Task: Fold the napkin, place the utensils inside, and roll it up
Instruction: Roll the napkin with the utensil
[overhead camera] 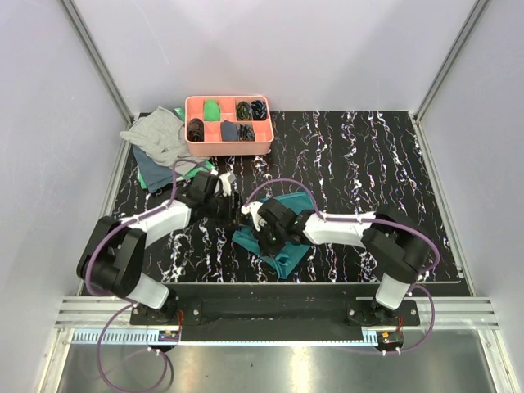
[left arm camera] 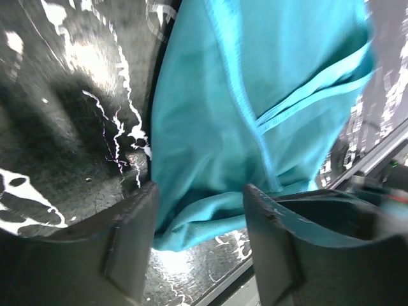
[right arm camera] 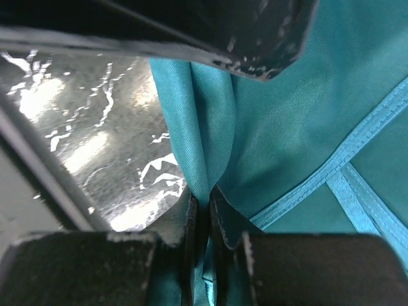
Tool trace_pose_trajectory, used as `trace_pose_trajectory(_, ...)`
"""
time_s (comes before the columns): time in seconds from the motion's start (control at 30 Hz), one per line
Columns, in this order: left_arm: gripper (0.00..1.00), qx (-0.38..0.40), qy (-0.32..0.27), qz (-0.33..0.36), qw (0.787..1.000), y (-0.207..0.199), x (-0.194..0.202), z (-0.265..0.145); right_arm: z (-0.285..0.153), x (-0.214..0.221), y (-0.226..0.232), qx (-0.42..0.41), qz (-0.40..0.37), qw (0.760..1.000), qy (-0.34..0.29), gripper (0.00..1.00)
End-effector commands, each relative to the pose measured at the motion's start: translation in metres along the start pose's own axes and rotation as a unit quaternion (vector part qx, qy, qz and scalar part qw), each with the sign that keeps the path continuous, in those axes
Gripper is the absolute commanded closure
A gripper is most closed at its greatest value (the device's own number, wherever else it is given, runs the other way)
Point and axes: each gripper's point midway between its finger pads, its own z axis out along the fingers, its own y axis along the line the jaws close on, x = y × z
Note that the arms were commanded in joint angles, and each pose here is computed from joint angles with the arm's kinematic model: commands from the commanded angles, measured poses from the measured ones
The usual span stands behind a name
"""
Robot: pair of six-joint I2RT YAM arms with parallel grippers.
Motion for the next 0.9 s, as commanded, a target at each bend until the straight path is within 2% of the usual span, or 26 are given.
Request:
trace_pose_trajectory(0.0, 0.36, 0.001, -0.052, 0.011, 0.999, -0.005, -0.018, -0.016, 0.004, 0.024, 0.014, -0.082, 0.032, 0.995, 0.052, 1.00)
trace_pose_trajectory(0.13, 0.31, -0.014, -0.068, 0.011, 0.998, 0.003, -0.014, -0.023, -0.003, 0.021, 0.016, -0.143, 0.065, 0.986, 0.048, 1.00)
trace_pose_trajectory(0.47, 0.17, 0.048, -0.138, 0.052, 0.988, -0.013, -0.008, -0.039, -0.010, 0.015, 0.017, -0.272, 0.125, 0.953, 0.047, 1.00)
trace_pose_trajectory(0.87, 0.22, 0.078, -0.124, 0.048, 0.988, -0.006, 0.006, -0.017, -0.007, 0.016, 0.000, -0.358, 0.193, 0.912, 0.058, 1.00)
